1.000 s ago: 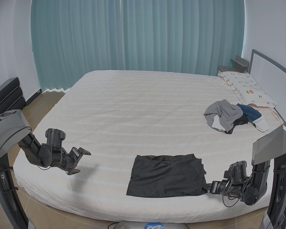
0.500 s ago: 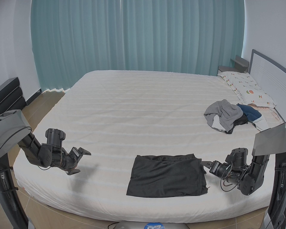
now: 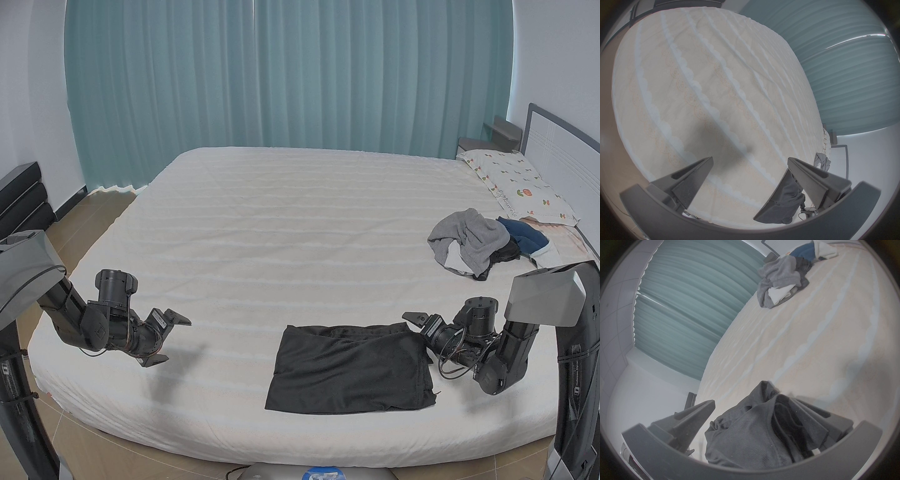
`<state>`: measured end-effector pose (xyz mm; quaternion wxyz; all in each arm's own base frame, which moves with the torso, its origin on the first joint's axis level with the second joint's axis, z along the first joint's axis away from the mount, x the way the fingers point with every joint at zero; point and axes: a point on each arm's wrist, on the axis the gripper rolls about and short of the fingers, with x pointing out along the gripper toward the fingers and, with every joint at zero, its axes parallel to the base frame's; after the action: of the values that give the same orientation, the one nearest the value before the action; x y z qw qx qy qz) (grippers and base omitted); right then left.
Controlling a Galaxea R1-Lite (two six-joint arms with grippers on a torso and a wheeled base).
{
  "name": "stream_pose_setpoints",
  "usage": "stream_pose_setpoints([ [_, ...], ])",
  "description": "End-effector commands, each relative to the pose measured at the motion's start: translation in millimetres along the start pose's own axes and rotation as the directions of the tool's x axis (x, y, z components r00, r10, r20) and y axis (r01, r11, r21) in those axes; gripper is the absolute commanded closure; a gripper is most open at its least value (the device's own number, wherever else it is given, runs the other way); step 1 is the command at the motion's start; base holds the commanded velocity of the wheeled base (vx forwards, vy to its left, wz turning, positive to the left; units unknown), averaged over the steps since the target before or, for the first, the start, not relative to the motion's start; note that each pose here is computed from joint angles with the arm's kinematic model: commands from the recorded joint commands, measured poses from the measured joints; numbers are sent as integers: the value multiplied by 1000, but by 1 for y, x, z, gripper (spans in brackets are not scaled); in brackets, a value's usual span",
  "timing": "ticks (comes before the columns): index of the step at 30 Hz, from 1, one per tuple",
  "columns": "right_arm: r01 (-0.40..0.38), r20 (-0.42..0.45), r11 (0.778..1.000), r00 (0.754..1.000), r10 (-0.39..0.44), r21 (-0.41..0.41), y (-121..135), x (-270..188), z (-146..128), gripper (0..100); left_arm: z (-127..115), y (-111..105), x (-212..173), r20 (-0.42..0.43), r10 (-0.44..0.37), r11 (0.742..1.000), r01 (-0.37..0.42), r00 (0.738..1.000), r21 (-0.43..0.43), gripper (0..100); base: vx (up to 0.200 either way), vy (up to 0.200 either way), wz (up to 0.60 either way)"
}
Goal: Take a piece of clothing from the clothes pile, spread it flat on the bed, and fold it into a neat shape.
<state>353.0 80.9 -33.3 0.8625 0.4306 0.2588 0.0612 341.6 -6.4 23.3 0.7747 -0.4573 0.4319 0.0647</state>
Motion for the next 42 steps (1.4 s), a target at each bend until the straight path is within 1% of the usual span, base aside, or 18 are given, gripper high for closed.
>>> stream_pose_setpoints([
  [1,1,-3,1000,1000,-1,0,-3,4,-2,0,0,1,1,13,6,1000,-6,1000,2,0,0,0,0],
  [2,0,-1,1000,1000,0,2,-3,4,-2,0,0,1,2,16,5,1000,-5,1000,2,0,0,0,0],
  [3,-2,2,1000,1000,2,1,-3,4,-1,100,0,1,3,17,1,1000,-1,1000,5,0,0,0,0],
  [9,19,-3,1000,1000,-19,5,-6,1,0,100,-2,1,4,24,3,1000,-4,1000,9,0,0,0,0],
  [15,40,27,999,999,-41,19,-11,-6,11,100,-2,1,5,25,4,1000,-5,1000,9,0,0,0,0],
  [22,68,19,997,997,-68,27,-16,-12,9,100,-2,1,5,26,5,1000,-5,1000,9,0,0,0,0],
  [32,82,37,996,996,-83,27,-21,-16,16,100,-2,1,5,25,6,1000,-7,1000,8,0,0,0,0],
  [38,81,24,996,996,-82,27,-22,-16,14,100,-2,1,5,25,6,1000,-7,1000,8,0,0,0,0],
  [39,80,25,996,996,-81,27,-22,-16,14,0,-2,1,5,25,6,1000,-7,1000,8,0,0,0,0],
  [42,61,28,998,998,-61,31,-20,-19,17,0,-2,1,5,25,6,1000,-7,1000,8,0,0,0,0],
])
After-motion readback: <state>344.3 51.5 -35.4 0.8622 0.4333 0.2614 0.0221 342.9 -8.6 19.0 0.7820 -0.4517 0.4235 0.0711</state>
